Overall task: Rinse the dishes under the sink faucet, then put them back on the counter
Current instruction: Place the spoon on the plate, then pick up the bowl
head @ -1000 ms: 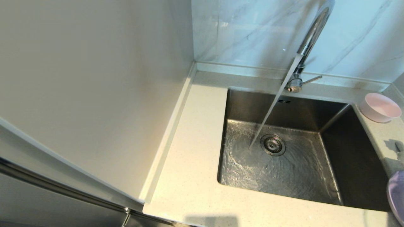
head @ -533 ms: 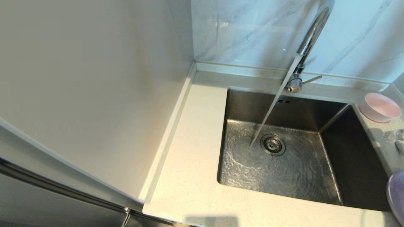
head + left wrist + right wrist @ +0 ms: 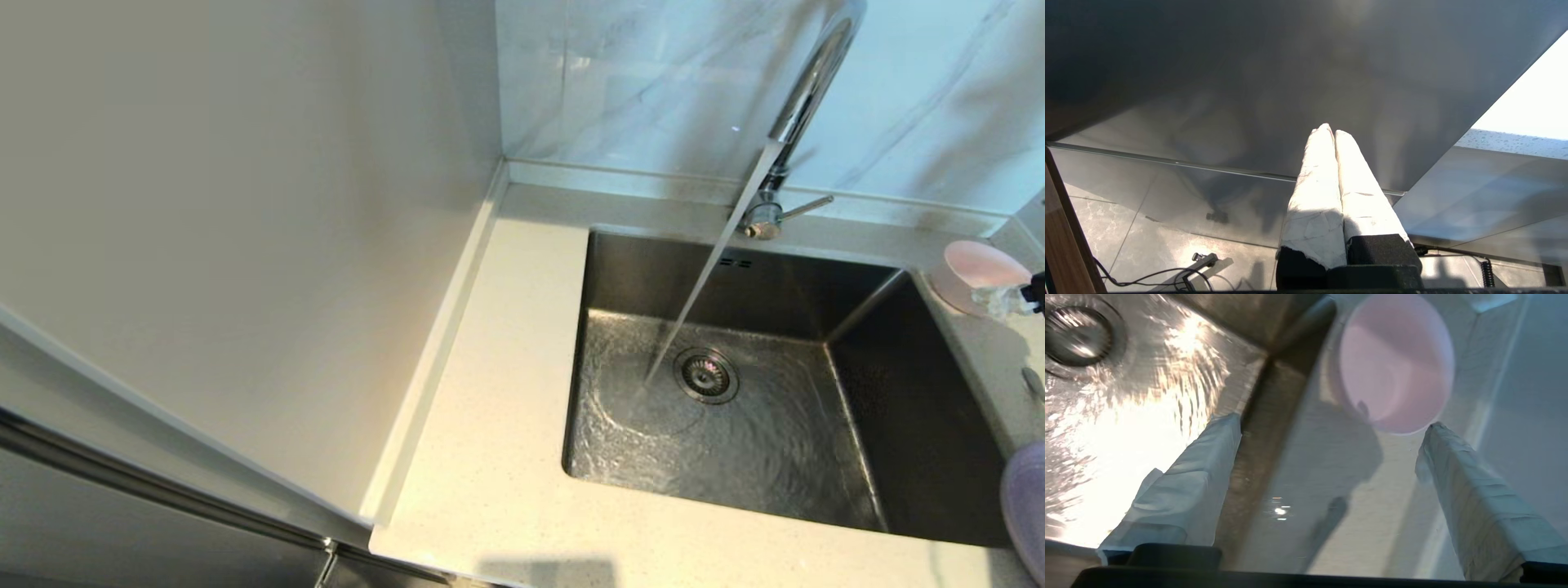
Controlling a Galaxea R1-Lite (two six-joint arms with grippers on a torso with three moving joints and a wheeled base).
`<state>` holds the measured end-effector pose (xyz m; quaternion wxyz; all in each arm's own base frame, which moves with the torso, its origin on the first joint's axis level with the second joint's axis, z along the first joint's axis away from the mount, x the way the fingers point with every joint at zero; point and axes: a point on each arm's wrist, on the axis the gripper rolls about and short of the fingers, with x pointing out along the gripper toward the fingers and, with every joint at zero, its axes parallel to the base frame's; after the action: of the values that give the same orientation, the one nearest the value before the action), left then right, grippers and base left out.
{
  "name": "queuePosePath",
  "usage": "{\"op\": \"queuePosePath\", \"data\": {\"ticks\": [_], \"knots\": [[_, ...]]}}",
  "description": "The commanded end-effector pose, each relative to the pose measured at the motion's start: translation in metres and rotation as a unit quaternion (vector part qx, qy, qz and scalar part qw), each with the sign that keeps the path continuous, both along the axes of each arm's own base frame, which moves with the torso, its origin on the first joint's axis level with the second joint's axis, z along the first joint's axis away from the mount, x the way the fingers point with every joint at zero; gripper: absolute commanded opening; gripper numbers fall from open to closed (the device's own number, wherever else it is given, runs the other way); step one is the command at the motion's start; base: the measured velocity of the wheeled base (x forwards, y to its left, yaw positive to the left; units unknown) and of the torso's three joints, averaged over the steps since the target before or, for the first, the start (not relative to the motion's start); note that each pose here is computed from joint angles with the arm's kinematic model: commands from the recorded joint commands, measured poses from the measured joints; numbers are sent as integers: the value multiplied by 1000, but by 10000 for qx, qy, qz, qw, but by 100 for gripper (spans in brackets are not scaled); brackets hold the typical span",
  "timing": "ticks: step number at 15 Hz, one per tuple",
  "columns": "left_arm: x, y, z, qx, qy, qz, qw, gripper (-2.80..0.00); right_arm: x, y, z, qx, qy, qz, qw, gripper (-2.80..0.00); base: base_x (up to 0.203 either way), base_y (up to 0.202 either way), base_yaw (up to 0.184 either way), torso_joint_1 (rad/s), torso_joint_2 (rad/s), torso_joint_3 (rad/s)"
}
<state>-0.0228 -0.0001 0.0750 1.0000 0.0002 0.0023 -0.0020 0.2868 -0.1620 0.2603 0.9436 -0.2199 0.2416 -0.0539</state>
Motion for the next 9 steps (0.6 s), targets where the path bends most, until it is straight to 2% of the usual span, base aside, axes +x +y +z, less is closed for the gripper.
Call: {"op": "queuePosePath", "data": {"ticks": [1,6,9], "knots": [[0,0,0,-2,0,5,10000,-280,27,-23,-20,-212,339,35,9992,0,0,0,0,0,0,0],[0,0,0,-2,0,5,10000,-280,53,-31,-44,-173,639,-1,9978,0,0,0,0,0,0,0],[0,0,0,-2,0,3,10000,-280,70,-32,-50,-239,650,7,9976,0,0,0,0,0,0,0]]}}
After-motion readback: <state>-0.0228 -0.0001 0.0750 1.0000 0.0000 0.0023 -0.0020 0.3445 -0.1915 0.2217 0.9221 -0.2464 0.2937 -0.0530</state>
